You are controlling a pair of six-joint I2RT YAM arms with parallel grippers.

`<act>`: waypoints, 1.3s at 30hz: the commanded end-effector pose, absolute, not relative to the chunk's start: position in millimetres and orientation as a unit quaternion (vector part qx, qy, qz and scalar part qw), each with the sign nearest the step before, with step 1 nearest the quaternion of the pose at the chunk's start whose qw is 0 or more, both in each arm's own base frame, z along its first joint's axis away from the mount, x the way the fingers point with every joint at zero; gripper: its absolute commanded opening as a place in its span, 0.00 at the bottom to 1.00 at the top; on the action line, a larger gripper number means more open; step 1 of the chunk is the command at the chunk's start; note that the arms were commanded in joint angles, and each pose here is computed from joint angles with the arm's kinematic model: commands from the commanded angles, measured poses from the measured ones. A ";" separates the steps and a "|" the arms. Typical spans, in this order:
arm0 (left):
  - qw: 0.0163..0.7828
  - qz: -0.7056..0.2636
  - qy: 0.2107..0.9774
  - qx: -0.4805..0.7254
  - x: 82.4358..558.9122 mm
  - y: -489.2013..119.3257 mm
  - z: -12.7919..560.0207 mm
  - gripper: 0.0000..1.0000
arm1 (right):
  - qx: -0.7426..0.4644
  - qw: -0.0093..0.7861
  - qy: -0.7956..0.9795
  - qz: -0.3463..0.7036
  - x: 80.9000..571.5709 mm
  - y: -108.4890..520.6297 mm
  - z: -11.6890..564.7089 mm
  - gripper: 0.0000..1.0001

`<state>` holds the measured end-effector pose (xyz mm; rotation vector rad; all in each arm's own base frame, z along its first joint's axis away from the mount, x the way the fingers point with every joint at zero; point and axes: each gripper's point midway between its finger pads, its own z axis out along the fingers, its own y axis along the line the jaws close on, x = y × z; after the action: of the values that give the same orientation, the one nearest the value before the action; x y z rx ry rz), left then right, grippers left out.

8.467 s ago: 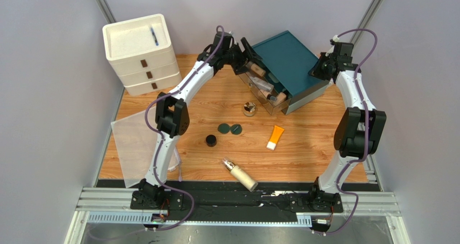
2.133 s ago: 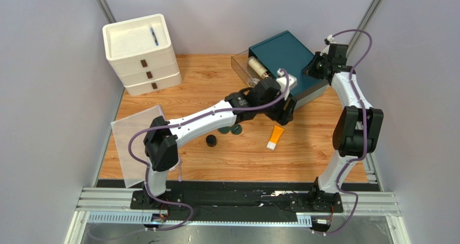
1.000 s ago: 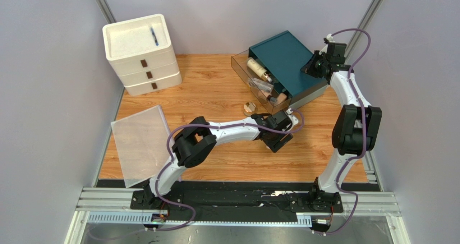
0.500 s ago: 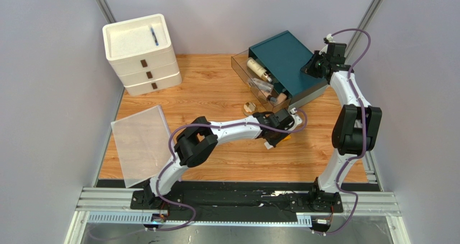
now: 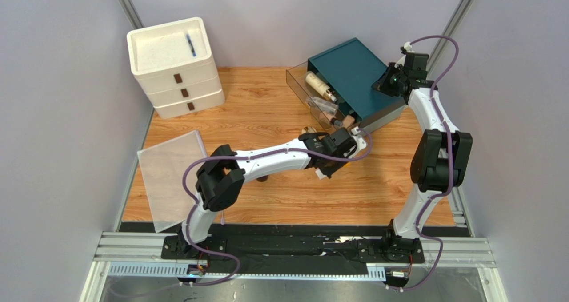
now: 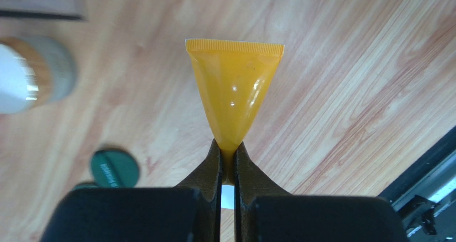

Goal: Organize the makeup

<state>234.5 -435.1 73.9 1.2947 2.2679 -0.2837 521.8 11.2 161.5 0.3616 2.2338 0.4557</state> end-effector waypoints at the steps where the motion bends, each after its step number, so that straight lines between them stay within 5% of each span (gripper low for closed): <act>1: 0.375 -0.123 0.807 0.440 270.8 -444.3 183.0 0.00 | 0.179 0.116 0.972 0.103 407.5 7.1 4.7 0.00; 12: 0.421 -0.331 0.824 0.186 365.9 -432.2 272.8 0.00 | 0.179 0.110 0.972 0.107 405.9 8.8 0.9 0.00; 22: 0.487 -0.400 0.776 -0.017 457.3 -411.5 318.3 0.00 | 0.179 0.109 0.971 0.113 405.7 10.9 0.7 0.00; 27: 0.473 -0.405 0.772 -0.127 498.0 -398.8 305.2 0.00 | 0.178 0.110 0.971 0.115 404.5 11.5 0.4 0.00; 37: 0.461 -0.364 0.792 -0.162 538.6 -391.4 259.5 0.00 | 0.176 0.113 0.972 0.111 404.2 9.6 2.2 0.00; 39: 0.459 -0.361 0.794 -0.166 541.5 -387.6 258.8 0.07 | 0.175 0.115 0.972 0.111 405.1 9.5 2.6 0.00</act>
<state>532.6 -394.3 225.2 -0.3644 2.0214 -0.8638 522.0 11.5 159.9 0.3562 2.2317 0.4706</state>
